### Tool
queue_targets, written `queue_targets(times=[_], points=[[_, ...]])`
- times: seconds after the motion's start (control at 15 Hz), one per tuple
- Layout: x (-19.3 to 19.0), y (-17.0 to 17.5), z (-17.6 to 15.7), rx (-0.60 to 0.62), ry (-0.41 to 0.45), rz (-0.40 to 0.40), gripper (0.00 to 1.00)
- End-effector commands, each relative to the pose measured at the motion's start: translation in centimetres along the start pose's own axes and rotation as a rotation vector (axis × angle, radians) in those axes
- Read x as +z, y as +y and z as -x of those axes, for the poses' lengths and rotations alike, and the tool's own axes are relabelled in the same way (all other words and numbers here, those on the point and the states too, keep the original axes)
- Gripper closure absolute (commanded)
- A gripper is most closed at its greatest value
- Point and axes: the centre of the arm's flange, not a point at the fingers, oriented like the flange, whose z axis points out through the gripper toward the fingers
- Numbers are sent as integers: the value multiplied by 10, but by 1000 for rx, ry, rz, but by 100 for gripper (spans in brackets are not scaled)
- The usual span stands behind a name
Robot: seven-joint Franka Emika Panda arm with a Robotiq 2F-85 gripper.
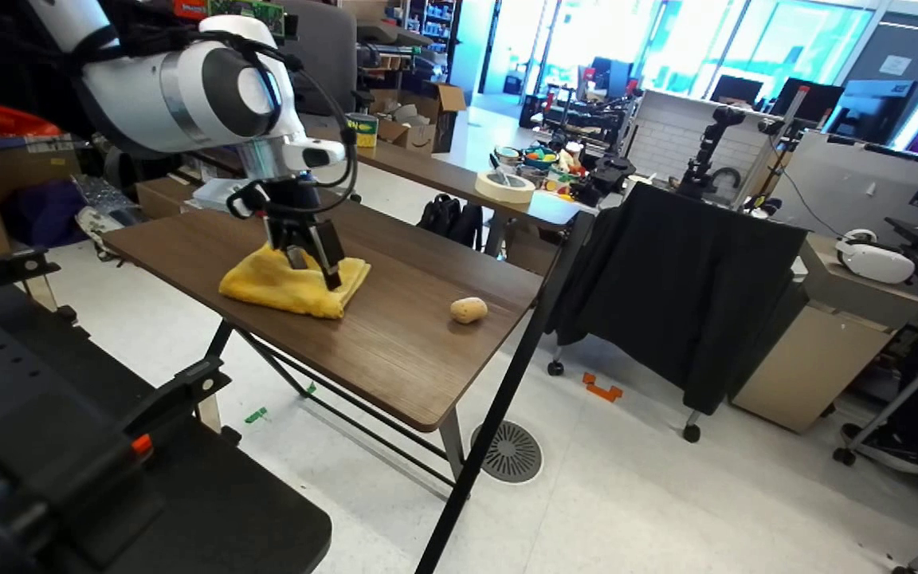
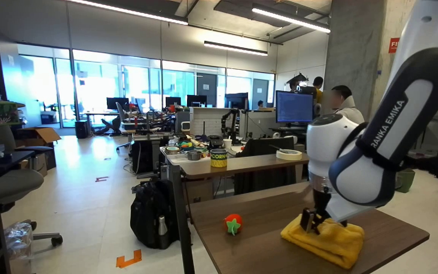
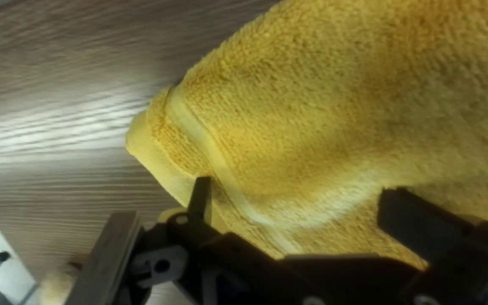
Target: Wipe the table with the orange towel
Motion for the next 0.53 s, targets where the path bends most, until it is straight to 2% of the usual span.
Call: queue_targets(times=[0.0, 0.13, 0.27, 0.47], points=[[64, 81, 11, 148, -41, 142, 0], [98, 130, 24, 233, -90, 220, 0], [97, 147, 21, 321, -129, 249, 0], [57, 123, 19, 313, -102, 121, 0]])
